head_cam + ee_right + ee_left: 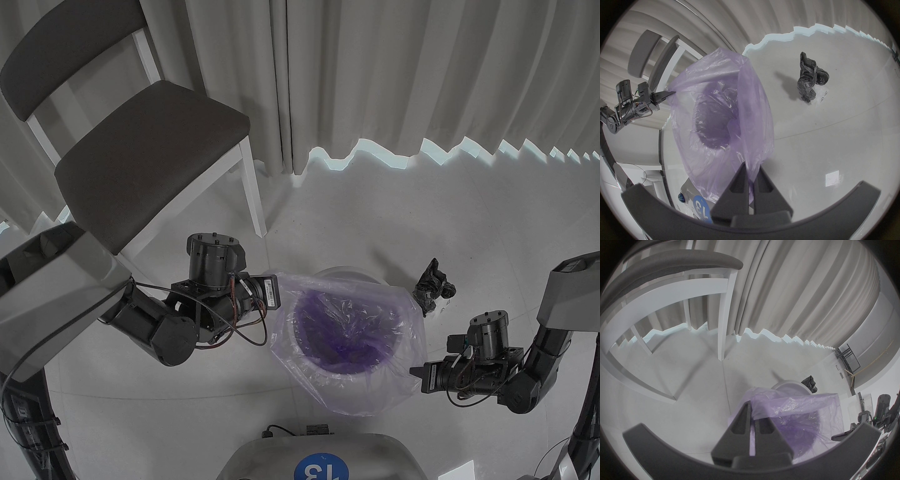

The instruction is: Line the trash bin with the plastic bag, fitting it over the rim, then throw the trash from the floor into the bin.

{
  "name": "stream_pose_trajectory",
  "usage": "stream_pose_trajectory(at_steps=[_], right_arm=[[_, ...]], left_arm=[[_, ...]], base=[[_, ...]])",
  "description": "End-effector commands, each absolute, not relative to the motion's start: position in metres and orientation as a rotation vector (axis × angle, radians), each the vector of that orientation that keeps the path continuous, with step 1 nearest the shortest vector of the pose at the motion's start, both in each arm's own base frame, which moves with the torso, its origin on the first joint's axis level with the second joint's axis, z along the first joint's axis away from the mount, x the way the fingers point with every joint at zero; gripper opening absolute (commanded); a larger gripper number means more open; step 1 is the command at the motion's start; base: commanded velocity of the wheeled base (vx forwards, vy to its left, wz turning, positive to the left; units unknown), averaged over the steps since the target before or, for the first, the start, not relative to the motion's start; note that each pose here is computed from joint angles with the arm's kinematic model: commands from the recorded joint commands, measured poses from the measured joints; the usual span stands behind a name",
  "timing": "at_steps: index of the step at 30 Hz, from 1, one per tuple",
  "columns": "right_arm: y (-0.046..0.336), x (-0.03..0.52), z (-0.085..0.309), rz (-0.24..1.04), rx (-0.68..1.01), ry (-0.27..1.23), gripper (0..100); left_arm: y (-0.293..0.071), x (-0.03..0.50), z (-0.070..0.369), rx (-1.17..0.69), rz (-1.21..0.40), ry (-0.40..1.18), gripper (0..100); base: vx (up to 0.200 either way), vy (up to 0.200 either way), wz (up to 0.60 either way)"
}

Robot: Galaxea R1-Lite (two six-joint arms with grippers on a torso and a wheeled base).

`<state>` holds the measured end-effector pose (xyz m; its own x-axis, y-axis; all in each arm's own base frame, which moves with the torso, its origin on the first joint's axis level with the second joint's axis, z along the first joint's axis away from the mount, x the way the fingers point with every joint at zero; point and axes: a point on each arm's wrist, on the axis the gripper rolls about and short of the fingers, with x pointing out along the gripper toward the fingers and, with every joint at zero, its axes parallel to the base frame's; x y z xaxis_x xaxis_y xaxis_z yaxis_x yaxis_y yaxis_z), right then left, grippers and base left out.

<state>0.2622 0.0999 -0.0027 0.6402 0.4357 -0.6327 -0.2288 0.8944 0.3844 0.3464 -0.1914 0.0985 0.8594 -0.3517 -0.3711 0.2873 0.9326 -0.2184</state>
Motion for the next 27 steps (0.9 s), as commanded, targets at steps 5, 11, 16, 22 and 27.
stream_pose_trajectory(at_steps=[5, 11, 16, 22, 27], right_arm=[[0.099, 0.261, -0.010, 0.380, 0.269, 0.816, 0], [0.095, 0.261, -0.010, 0.370, 0.274, 0.814, 100], [0.095, 0.252, 0.002, 0.387, 0.271, 0.788, 100], [0.093, 0.245, 0.021, 0.402, 0.272, 0.734, 100], [0.093, 0.241, 0.023, 0.411, 0.257, 0.732, 100]], left_arm=[[-0.201, 0.354, 0.099, -0.170, -0.348, 0.395, 0], [-0.206, 0.354, 0.100, -0.176, -0.357, 0.381, 0], [-0.203, 0.350, 0.099, -0.178, -0.357, 0.375, 0], [-0.206, 0.344, 0.108, -0.187, -0.372, 0.349, 0], [-0.211, 0.340, 0.108, -0.193, -0.389, 0.343, 0]], base=[[0.000, 0.000, 0.00], [0.000, 0.000, 0.00], [0.000, 0.000, 0.00], [0.000, 0.000, 0.00], [0.000, 0.000, 0.00]])
